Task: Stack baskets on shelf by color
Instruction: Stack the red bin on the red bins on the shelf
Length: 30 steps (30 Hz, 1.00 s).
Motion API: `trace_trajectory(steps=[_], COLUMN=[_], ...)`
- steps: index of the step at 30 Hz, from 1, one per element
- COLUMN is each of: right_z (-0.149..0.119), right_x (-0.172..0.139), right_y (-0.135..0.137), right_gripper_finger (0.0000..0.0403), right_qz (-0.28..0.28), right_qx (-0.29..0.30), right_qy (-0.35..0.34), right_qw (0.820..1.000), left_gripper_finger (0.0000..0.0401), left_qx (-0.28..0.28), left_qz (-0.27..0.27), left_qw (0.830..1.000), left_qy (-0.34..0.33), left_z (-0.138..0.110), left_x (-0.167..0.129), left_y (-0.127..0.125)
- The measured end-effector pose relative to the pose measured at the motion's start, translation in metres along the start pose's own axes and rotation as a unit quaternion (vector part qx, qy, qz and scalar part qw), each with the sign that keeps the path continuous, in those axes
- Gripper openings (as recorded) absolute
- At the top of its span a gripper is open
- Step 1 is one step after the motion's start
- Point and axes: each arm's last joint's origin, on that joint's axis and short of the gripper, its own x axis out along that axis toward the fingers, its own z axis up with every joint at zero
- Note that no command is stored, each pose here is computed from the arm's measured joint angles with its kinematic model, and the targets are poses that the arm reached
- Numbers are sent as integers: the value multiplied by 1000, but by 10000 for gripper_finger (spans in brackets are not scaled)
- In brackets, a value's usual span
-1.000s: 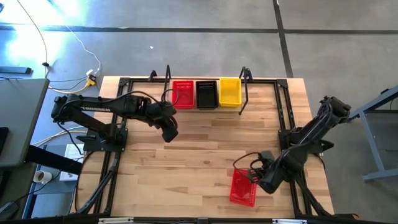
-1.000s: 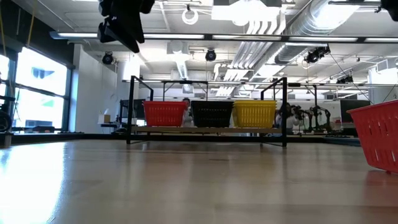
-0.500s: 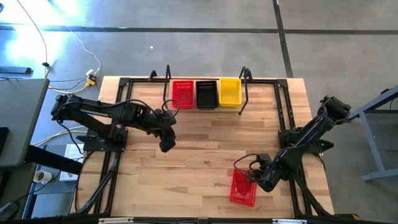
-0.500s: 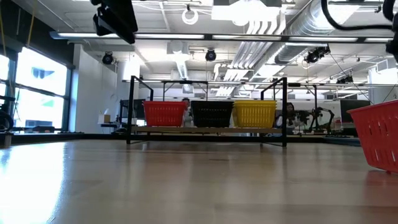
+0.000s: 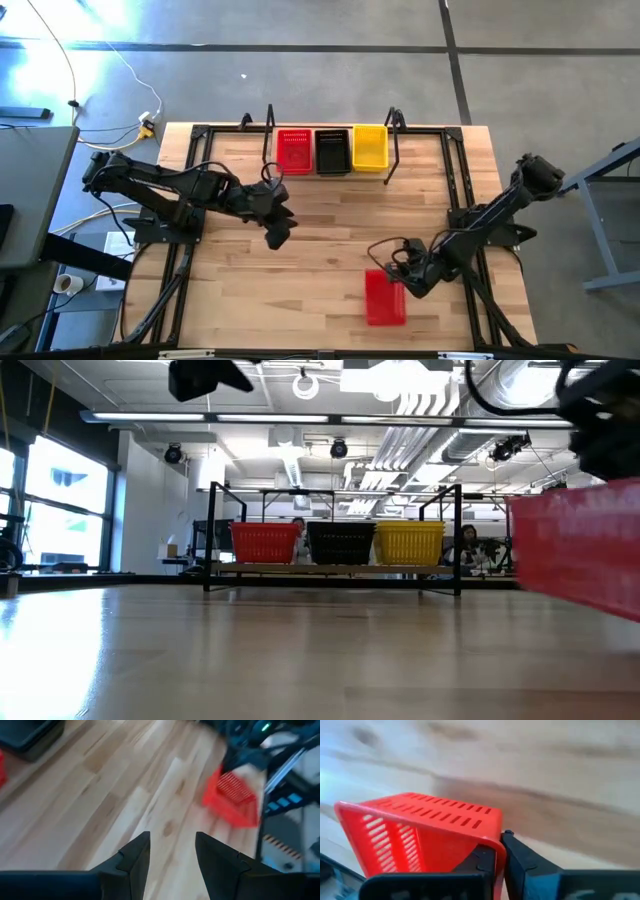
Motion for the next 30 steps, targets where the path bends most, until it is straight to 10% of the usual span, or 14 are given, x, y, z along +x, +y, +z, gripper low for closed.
trace_trajectory(steps=[30], right_z=[167], right_x=[-78], right_y=[125], right_gripper_finger=[0], right_qz=[87], right_qx=[-112], right_qy=[-262], right_qw=[955], left_gripper_finger=[147], left_qx=[290], left_qz=[9], left_qw=[954], left_qy=[-74], left_z=[11], left_x=[-1], left_y=[-7])
